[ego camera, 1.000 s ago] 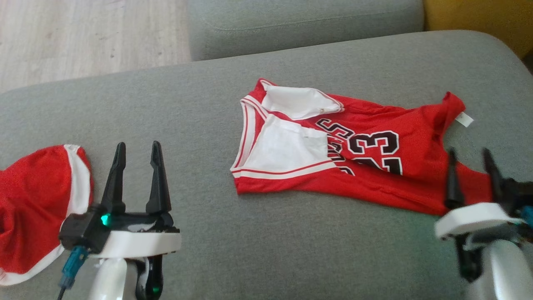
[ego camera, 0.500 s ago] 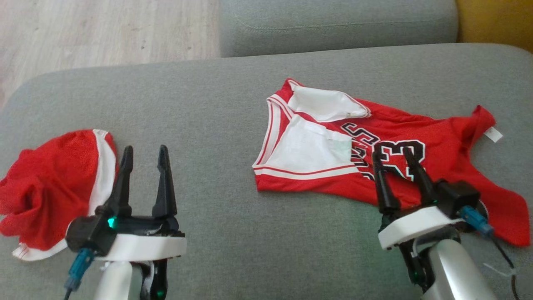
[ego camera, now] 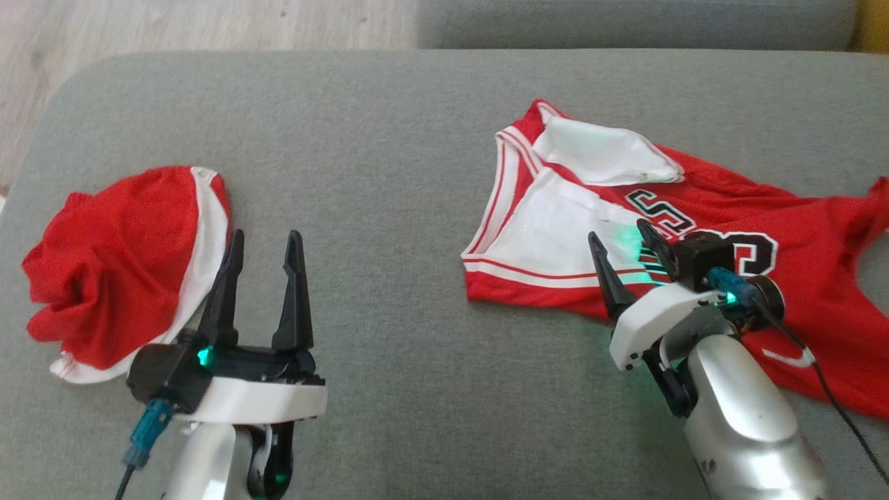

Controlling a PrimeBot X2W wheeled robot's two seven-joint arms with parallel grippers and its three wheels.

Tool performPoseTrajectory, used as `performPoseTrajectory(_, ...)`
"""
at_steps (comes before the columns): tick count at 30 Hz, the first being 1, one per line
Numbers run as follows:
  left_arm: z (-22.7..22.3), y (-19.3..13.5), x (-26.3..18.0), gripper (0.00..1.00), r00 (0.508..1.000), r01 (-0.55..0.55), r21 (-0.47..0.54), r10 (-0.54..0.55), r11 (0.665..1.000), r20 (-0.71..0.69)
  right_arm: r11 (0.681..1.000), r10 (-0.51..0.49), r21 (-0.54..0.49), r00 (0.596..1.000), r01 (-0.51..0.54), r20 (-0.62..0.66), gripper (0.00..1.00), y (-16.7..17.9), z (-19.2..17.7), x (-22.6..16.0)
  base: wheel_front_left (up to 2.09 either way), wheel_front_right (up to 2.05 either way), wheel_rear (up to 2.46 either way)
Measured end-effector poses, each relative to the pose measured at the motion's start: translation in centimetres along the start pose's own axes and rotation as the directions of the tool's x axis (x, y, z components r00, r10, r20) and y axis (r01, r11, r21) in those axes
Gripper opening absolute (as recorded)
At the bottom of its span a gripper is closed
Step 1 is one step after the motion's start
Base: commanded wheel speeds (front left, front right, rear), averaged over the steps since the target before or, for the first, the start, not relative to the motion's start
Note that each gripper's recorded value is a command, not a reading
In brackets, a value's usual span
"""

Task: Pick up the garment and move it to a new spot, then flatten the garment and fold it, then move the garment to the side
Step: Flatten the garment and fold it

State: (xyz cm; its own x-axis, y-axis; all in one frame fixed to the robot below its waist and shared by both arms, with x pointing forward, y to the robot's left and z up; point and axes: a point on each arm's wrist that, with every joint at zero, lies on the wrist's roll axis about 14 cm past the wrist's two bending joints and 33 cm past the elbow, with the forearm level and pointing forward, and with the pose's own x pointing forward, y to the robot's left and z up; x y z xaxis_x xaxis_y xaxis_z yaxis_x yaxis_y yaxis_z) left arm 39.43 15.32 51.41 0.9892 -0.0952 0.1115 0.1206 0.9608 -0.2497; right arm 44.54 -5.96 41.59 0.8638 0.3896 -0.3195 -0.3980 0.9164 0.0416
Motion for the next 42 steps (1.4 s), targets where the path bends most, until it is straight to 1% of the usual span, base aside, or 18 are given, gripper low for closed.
performPoseTrajectory(5, -0.3, 0.9, -0.1, 1.00, 1.000, -0.026, 0.004, 0.026, 1.000, -0.011, 1.000, 0.015, -0.018, 0.997, -0.016, -0.076, 1.00, 0.1, -1.6, 1.6, 0.00, 0.00, 0.00)
performPoseTrajectory(9, -0.5, 1.1, -0.2, 1.00, 0.999, -0.034, -0.001, 0.034, 0.999, -0.017, 1.000, 0.016, -0.023, 0.996, -0.018, -0.087, 1.00, -0.1, -1.7, 2.3, 0.00, 0.00, 0.00)
performPoseTrajectory(10, -0.6, 1.1, -0.1, 1.00, 0.999, -0.034, -0.002, 0.034, 0.999, -0.018, 1.000, 0.015, -0.025, 0.996, -0.017, -0.088, 0.48, -0.2, -1.7, 2.4, 0.00, 0.00, 0.00)
performPoseTrajectory(11, -0.6, 1.1, -0.1, 1.00, 0.999, -0.033, -0.002, 0.033, 0.999, -0.019, 1.000, 0.015, -0.026, 0.996, -0.017, -0.088, 0.03, -0.2, -1.7, 2.5, 0.00, 0.00, 0.00)
performPoseTrajectory(12, -0.6, 1.0, 0.0, 1.00, 0.999, -0.031, -0.003, 0.031, 1.000, -0.019, 0.999, 0.016, -0.028, 0.996, -0.018, -0.085, 0.00, -0.3, -1.7, 2.5, 0.00, 0.00, 0.00)
performPoseTrajectory(15, -0.6, 0.8, 0.4, 1.00, 1.000, -0.025, -0.002, 0.025, 1.000, -0.017, 1.000, 0.018, -0.024, 0.997, -0.019, -0.069, 0.00, -0.4, -1.5, 2.6, 0.00, 0.00, 0.00)
performPoseTrajectory(19, -0.6, 0.4, 0.6, 1.00, 1.000, -0.014, -0.005, 0.014, 1.000, -0.016, 0.999, 0.032, -0.002, 0.999, -0.032, -0.011, 0.00, 0.1, -0.5, 2.5, 0.00, 0.00, 0.00)
performPoseTrajectory(21, -0.5, 0.3, 0.6, 1.00, 1.000, -0.011, -0.005, 0.011, 1.000, -0.012, 0.999, 0.050, 0.015, 0.998, -0.050, 0.032, 0.00, 0.7, 0.6, 2.5, 0.00, 0.00, 0.00)
performPoseTrajectory(22, -0.5, 0.3, 0.6, 1.00, 1.000, -0.011, -0.005, 0.011, 1.000, -0.012, 0.999, 0.050, 0.015, 0.998, -0.050, 0.032, 0.00, 0.7, 0.6, 2.5, 0.00, 0.00, 0.00)
performPoseTrajectory(24, -0.2, 0.3, 0.6, 1.00, 1.000, -0.011, -0.005, 0.011, 1.000, -0.003, 0.996, 0.080, 0.031, 0.992, -0.084, 0.093, 0.00, 1.8, 2.3, 2.4, 0.00, 0.00, 0.00)
performPoseTrajectory(27, 0.4, 0.3, 0.6, 1.00, 1.000, -0.012, -0.003, 0.012, 1.000, 0.013, 0.986, 0.157, 0.034, 0.973, -0.165, 0.172, 0.00, 4.6, 4.5, 1.7, 0.00, 0.00, 0.00)
performPoseTrajectory(29, 0.7, 0.1, 0.5, 1.00, 1.000, -0.006, -0.003, 0.006, 1.000, 0.022, 0.974, 0.212, 0.036, 0.957, -0.223, 0.200, 0.00, 6.6, 5.1, 0.7, 0.00, 0.00, 0.00)
performPoseTrajectory(31, 1.1, -0.2, 0.4, 1.00, 0.999, 0.001, -0.004, -0.001, 1.000, 0.034, 0.961, 0.262, 0.037, 0.944, -0.274, 0.200, 0.00, 8.6, 4.7, -0.5, 0.00, 0.00, 0.00)
performPoseTrajectory(33, 1.6, -0.4, 0.2, 1.00, 0.999, 0.008, -0.003, -0.007, 1.000, 0.045, 0.950, 0.299, 0.035, 0.939, -0.309, 0.173, 0.00, 10.1, 3.6, -1.7, 0.00, 0.00, 0.00)
performPoseTrajectory(37, 1.9, -0.7, -0.6, 1.00, 0.999, 0.010, -0.004, -0.009, 1.000, 0.051, 0.934, 0.350, 0.029, 0.928, -0.356, 0.127, 0.00, 12.3, 2.1, -3.7, 0.00, 0.00, 0.00)
performPoseTrajectory(42, 2.4, -0.8, -1.4, 1.00, 0.998, 0.010, -0.004, -0.009, 1.000, 0.065, 0.905, 0.425, -0.002, 0.902, -0.426, 0.081, 0.00, 15.0, 0.9, -5.7, 0.00, 0.00, 0.00)
